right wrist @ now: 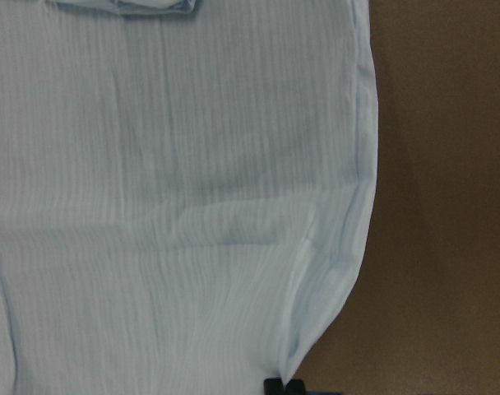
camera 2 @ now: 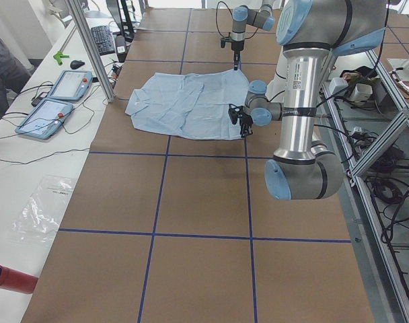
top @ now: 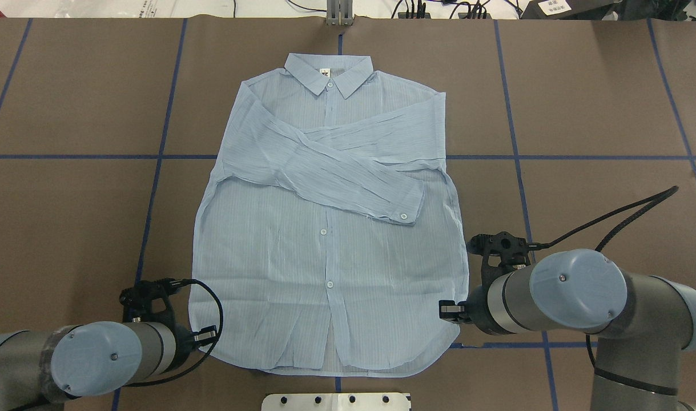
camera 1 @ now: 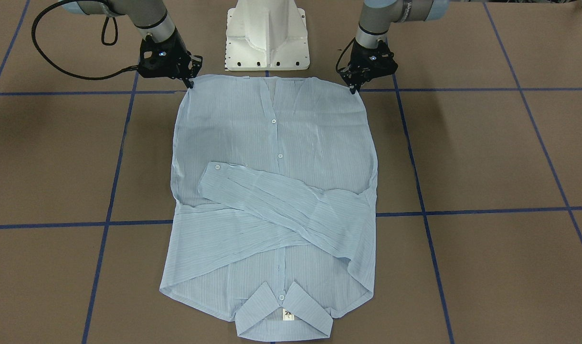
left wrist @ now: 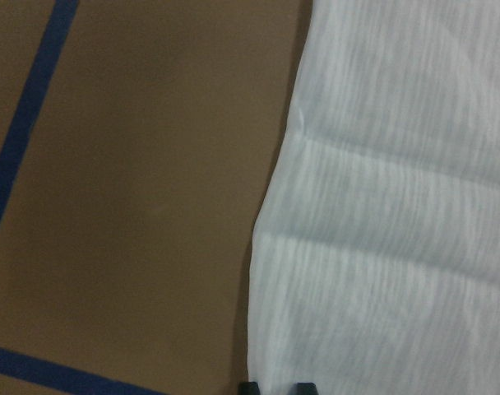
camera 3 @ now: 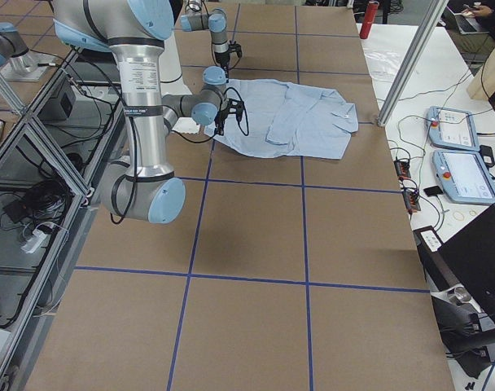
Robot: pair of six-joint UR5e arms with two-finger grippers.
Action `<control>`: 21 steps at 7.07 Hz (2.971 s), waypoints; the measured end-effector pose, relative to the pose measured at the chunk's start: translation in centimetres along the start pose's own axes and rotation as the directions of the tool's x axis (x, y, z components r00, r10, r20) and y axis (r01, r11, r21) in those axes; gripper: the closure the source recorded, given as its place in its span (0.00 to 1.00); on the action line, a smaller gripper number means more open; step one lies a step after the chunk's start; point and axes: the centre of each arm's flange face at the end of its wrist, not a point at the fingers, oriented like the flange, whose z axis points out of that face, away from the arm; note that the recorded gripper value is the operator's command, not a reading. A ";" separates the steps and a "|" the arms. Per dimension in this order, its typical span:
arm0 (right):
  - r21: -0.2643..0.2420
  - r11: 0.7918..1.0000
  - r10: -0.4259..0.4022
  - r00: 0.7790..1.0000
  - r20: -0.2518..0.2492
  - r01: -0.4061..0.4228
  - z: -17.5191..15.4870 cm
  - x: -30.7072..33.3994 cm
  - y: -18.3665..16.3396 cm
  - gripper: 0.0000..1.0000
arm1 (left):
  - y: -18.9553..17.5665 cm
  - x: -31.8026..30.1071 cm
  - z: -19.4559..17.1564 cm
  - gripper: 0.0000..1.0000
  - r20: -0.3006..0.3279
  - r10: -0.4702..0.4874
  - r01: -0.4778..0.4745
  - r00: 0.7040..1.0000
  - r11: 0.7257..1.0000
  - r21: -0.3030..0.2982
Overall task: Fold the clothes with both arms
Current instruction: 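Lower both grippers and grasp the hem corners nearest the robot, then lift the hem with both grippers and fold it toward the collar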
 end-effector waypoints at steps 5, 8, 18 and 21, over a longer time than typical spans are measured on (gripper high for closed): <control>0.047 0.998 0.045 0.997 0.061 -0.048 -3.9 0.1 -3.8 1.00 | -3.2 1.4 -6.6 1.00 -0.091 -0.006 0.007 0.996 1.000 0.010; 0.015 0.993 0.111 0.987 0.120 -0.113 -8.1 1.4 -7.9 1.00 | -7.5 1.0 -8.8 1.00 -0.105 0.039 -0.036 0.994 0.999 0.033; 0.078 0.965 0.230 0.953 0.197 -0.249 -14.0 1.7 -21.7 1.00 | -25.6 6.2 -15.7 1.00 -0.238 -0.044 0.067 0.970 0.994 0.090; 0.122 0.948 0.274 0.949 0.157 -0.294 -13.1 1.6 -30.4 1.00 | -35.5 7.0 -14.6 1.00 -0.189 -0.039 0.073 0.981 0.982 0.176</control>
